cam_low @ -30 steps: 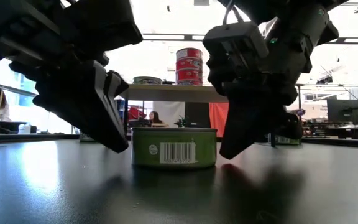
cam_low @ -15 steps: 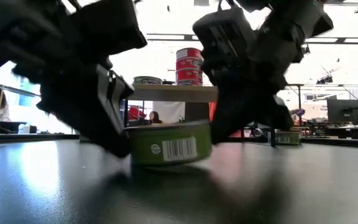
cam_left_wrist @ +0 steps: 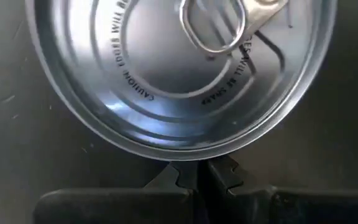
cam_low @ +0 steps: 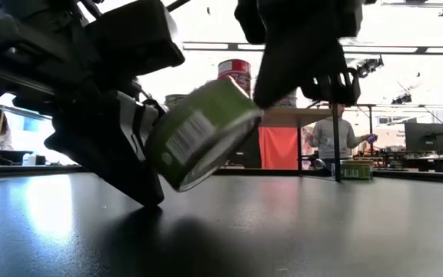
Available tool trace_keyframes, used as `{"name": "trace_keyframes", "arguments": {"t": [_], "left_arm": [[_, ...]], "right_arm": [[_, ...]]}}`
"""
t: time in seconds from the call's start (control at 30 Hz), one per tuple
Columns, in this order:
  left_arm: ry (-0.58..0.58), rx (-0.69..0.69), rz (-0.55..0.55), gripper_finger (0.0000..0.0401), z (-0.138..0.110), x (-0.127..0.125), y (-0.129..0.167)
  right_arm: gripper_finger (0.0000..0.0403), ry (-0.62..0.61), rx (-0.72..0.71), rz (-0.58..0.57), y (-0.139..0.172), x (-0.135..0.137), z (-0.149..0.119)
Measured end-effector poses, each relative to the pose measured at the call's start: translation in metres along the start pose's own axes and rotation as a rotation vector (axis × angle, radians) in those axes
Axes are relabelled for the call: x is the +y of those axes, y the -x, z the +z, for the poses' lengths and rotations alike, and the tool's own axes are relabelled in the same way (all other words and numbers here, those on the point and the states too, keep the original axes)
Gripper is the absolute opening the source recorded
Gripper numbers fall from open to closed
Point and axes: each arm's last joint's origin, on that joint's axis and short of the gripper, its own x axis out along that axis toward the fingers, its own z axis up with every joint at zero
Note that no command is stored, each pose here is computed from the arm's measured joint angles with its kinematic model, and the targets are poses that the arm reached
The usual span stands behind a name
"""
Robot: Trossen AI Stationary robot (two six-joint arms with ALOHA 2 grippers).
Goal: Stack canned seafood by type on shelf
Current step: Stack the green tuna can on top of the green tuna can on the shelf
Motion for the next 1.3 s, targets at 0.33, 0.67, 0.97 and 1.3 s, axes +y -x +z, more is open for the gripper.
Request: {"name": "trace_keyframes", "arguments": {"t": [0.33,0.67,0.97,1.3], "left_arm": [[-0.054,-0.027,-0.02,0.0,0.003,0.004,-0.003],[-0.043,-0.129,-0.032,0.0,0.012,0.01,-0.013],[-0.044,-0.139,-0.017,0.0,0.018,0.008,-0.019],[-0.059,-0.026,0.032,0.0,0.016,0.014,0.001]], "right_arm": [[0.0,0.014,-0.075,0.011,0.009,0.011,0.009],[0.0,0.009,-0.146,-0.002,0.003,0.007,0.017],[0.0,0.01,-0.137,-0.013,0.004,0.005,0.019],[0.0,0.049,-0.159,-0.041,0.02,0.005,0.02]]}}
